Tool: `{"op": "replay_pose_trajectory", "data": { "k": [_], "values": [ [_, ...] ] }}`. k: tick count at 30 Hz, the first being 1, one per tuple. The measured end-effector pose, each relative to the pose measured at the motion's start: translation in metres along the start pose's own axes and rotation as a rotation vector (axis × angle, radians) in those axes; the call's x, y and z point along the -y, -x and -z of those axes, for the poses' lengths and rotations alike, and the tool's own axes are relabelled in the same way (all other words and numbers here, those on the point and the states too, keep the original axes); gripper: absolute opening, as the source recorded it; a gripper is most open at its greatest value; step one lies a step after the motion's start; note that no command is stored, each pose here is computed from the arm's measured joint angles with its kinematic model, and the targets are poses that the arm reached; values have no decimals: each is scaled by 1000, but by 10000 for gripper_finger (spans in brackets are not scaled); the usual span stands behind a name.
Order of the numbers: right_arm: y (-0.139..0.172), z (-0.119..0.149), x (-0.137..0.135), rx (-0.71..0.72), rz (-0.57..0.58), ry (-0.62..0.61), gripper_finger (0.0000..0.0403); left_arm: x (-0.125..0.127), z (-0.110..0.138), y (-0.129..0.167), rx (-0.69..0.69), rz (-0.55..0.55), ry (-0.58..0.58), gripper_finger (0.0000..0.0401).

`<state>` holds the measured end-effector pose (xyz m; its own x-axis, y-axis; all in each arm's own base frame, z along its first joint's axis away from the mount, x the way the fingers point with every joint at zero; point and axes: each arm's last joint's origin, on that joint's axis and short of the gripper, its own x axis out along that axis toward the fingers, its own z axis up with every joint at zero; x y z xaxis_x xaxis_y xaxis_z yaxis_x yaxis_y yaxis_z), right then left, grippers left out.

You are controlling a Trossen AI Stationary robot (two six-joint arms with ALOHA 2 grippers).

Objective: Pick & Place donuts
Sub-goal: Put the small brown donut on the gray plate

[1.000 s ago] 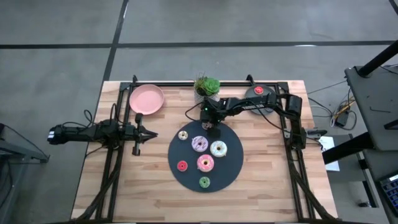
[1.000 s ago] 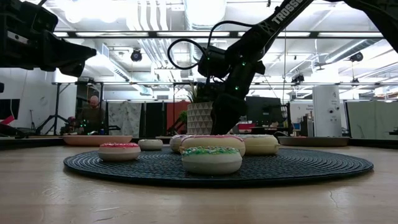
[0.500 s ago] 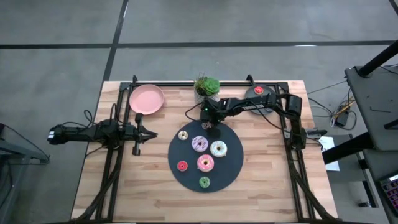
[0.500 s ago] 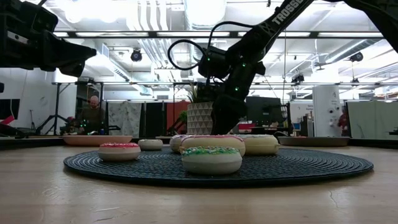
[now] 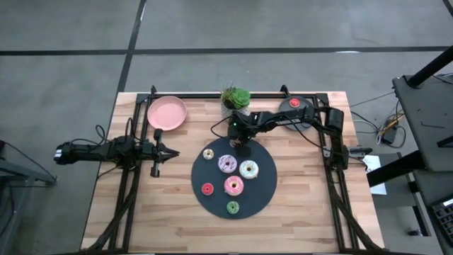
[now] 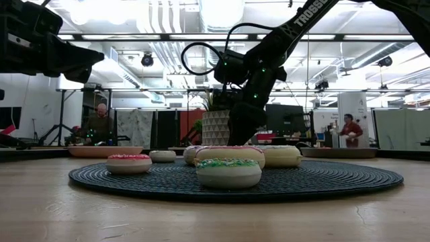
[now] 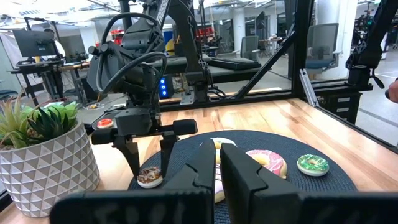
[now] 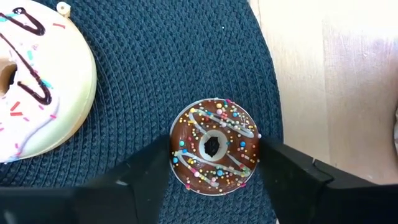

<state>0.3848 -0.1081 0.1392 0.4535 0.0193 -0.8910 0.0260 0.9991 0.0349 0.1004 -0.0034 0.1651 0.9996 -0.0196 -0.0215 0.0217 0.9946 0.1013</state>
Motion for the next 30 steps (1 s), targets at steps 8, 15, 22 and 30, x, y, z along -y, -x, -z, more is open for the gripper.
{"op": "replay_pose_trajectory", "data": {
  "k": [8,15,22,30],
  "values": [
    [0,0,0,0,0,0,210,0,0,0,0,0,0,0],
    [15,-5,-1,31,7,-4,210,0,0,0,0,0,0,0],
    [46,-12,1,95,28,-12,210,0,0,0,0,1,0,0],
    [70,-6,5,59,29,-41,210,0,0,0,0,1,0,0]
  ]
}}
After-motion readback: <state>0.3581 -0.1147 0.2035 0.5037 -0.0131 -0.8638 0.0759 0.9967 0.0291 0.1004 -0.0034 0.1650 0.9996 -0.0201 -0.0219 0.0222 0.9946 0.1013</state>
